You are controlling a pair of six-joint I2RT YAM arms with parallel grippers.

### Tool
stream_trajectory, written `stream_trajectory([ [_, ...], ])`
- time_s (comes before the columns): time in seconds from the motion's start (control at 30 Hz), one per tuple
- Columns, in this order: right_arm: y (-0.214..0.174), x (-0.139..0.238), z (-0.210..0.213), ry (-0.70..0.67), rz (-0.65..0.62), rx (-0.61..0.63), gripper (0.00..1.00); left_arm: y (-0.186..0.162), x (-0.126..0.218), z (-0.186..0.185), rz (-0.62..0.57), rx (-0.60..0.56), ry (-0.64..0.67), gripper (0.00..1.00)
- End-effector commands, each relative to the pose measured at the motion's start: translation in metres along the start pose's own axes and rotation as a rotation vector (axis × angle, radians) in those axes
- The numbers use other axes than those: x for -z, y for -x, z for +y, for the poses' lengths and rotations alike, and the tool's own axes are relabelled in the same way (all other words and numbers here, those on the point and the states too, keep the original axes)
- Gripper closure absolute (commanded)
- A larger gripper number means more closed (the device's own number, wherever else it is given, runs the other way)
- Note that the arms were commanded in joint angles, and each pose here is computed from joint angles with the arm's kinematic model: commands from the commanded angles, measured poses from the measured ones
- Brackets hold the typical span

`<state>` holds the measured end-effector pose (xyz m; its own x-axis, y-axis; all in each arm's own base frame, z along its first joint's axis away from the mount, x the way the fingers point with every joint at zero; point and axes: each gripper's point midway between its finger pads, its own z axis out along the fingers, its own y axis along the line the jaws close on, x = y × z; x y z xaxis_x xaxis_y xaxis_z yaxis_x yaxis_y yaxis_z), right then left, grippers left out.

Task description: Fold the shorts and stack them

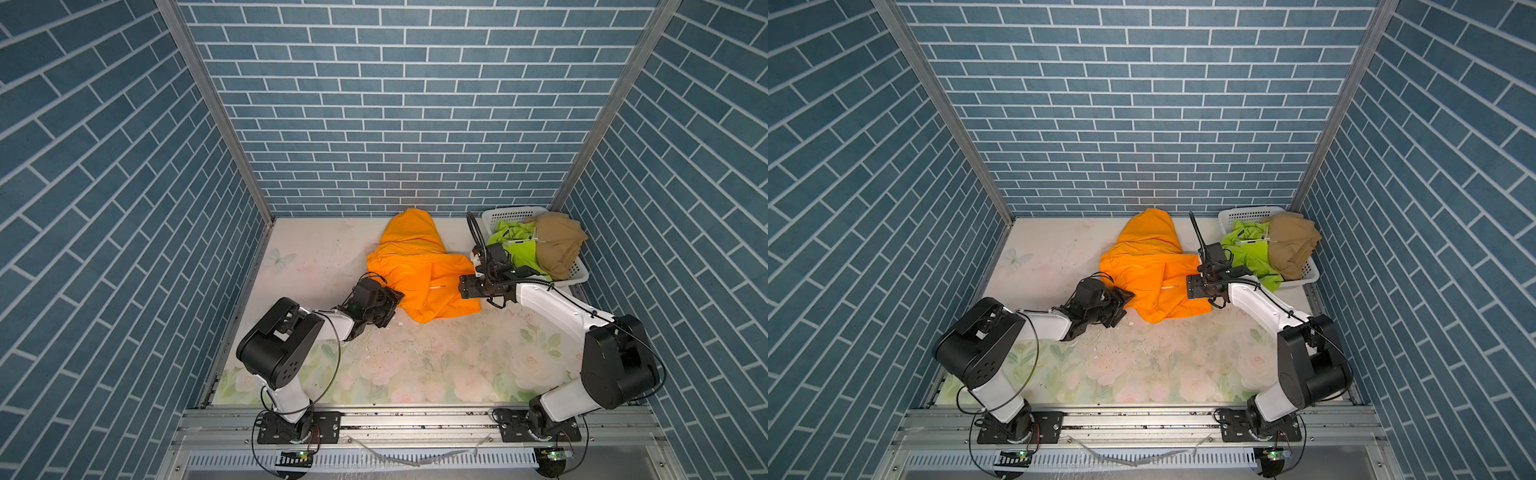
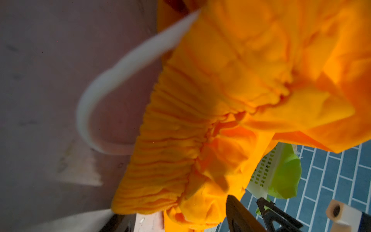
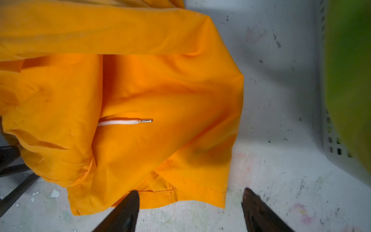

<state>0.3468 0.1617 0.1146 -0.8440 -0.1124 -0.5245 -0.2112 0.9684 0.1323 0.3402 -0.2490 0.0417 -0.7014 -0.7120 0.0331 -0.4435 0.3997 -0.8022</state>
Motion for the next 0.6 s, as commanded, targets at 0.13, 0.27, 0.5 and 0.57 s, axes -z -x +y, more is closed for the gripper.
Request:
stream_trajectory([
  [0.13,-0.009,0.003,0.007,0.055,-0.015,-0.028,0.19,0.024,-0.025,0.055,-0.090,0.071,0.123,0.56],
  [0.27,-0.016,-0.001,0.011,0.080,-0.007,-0.036,0.19,0.028,-0.033,0.060,-0.104,0.078,0.086,0.80],
  [0.5,-0.031,-0.003,0.049,0.187,-0.005,0.080,0.19,0.041,-0.021,0.038,-0.141,-0.023,0.059,1.00],
  [0.57,-0.039,-0.005,0.068,0.216,0.008,0.155,0.18,0.047,-0.010,0.020,-0.153,-0.082,0.051,1.00],
])
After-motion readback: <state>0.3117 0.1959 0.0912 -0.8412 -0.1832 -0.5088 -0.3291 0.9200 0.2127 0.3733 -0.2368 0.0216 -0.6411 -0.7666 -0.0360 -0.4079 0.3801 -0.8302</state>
